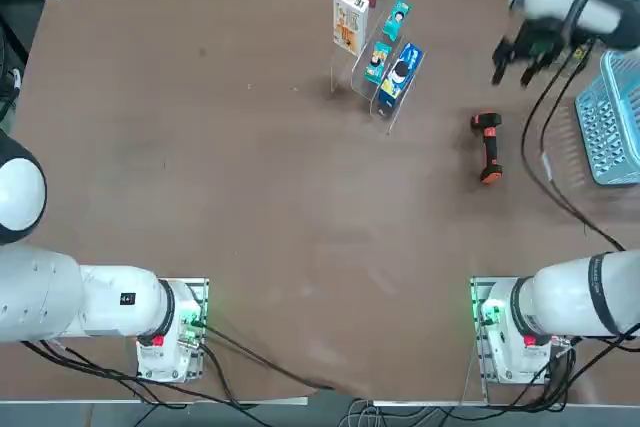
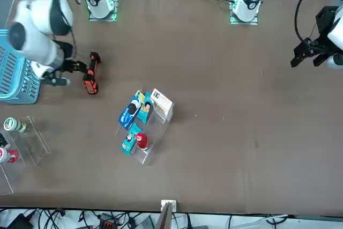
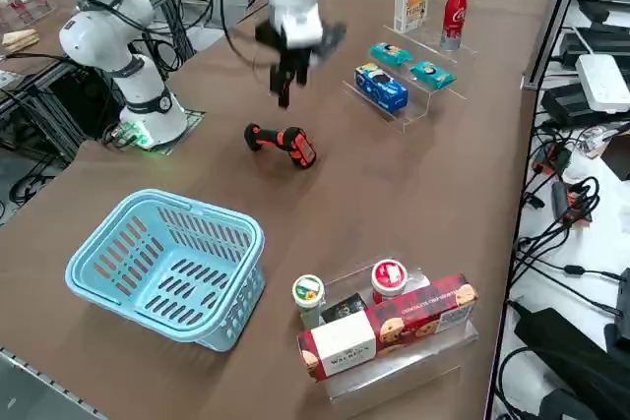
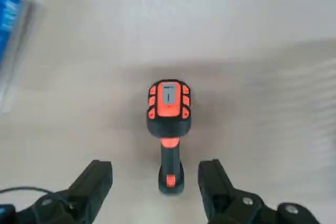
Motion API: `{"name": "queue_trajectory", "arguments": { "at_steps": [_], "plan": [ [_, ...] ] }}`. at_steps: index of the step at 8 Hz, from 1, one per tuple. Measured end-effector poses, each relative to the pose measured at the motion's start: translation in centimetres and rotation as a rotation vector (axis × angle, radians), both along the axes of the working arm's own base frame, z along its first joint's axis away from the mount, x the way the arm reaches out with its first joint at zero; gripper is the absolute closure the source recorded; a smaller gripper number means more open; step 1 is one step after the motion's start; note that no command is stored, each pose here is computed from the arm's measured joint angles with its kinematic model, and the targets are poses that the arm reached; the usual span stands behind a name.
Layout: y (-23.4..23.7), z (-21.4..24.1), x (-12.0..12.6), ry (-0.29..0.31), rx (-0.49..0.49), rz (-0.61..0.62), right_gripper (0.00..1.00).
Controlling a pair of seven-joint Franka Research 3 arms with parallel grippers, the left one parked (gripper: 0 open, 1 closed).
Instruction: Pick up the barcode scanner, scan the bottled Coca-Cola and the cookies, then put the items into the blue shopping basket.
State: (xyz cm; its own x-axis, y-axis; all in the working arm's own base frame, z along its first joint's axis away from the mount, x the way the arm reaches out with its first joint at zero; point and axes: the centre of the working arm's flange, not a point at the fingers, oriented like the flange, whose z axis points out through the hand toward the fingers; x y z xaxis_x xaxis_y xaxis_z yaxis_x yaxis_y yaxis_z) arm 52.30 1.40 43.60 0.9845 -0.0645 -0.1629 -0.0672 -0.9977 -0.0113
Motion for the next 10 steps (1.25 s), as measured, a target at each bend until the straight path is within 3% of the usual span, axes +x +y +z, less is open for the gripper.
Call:
{"name": "queue_trajectory", "arguments": {
  "at_steps": [2, 4, 6, 10],
  "plan": [
    [1.0, 9.5, 1.5, -0.066, 0.005, 0.019, 0.0],
    [5.5, 15.1, 2.0, -0.153, 0.015, 0.099, 0.0],
    [11.6, 17.2, 1.7, -0.197, 0.026, 0.157, 0.0],
    [22.8, 15.5, 0.2, -0.208, 0.044, 0.267, 0.0]
  ]
}}
